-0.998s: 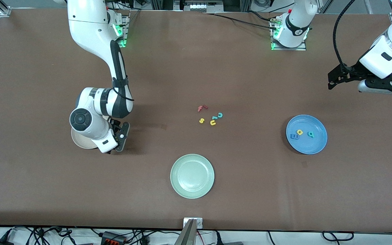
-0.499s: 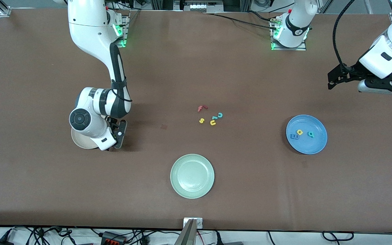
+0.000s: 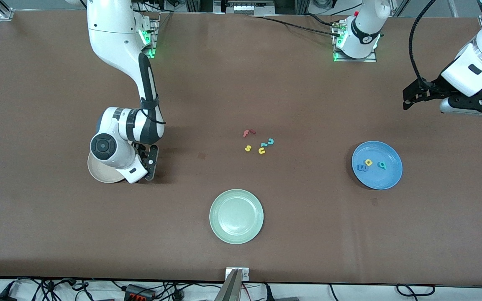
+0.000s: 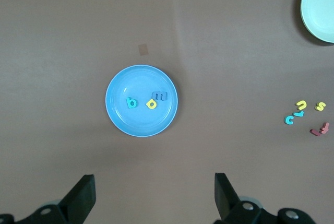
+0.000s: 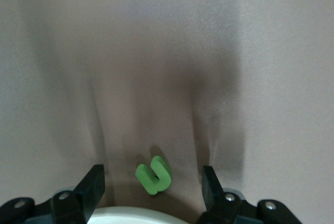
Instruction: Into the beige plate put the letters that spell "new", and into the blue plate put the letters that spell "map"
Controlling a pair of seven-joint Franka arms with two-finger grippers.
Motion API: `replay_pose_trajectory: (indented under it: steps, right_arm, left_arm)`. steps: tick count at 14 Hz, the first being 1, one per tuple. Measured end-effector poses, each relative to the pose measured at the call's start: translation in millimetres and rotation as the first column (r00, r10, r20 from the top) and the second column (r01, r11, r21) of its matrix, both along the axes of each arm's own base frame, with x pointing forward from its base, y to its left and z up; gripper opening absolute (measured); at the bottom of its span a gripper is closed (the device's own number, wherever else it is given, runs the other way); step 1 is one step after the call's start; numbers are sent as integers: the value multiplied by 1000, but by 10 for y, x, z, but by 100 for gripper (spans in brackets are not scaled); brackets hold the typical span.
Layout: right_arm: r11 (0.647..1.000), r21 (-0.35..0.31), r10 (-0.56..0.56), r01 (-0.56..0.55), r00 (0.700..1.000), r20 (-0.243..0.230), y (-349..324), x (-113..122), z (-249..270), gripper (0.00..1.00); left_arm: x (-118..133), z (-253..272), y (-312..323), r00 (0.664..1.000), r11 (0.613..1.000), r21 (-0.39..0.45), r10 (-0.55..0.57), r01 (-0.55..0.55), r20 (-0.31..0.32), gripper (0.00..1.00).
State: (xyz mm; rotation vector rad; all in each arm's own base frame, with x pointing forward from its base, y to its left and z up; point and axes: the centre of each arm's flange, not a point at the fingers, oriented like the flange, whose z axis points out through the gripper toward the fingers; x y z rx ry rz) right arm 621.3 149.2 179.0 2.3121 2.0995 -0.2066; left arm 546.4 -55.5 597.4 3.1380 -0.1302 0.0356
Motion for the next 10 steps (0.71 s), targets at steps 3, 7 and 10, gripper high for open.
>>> replay_pose_trajectory:
  steps: [3, 7, 10]
  right_arm:
    - [1000, -3, 20, -20, 1000, -4, -7, -4, -27, 77]
    - [999, -2, 34, -34, 999, 2, -10, 11, -12, 63]
    - [999, -7, 45, -45, 999, 7, -10, 20, -3, 46]
  left_arm:
    - [0, 0, 0, 1000, 1000, 0, 0, 0, 0, 100]
    - [0, 0, 0, 1000, 1000, 0, 0, 0, 0, 100]
    - [0, 0, -1, 1000, 1000, 0, 0, 0, 0, 100]
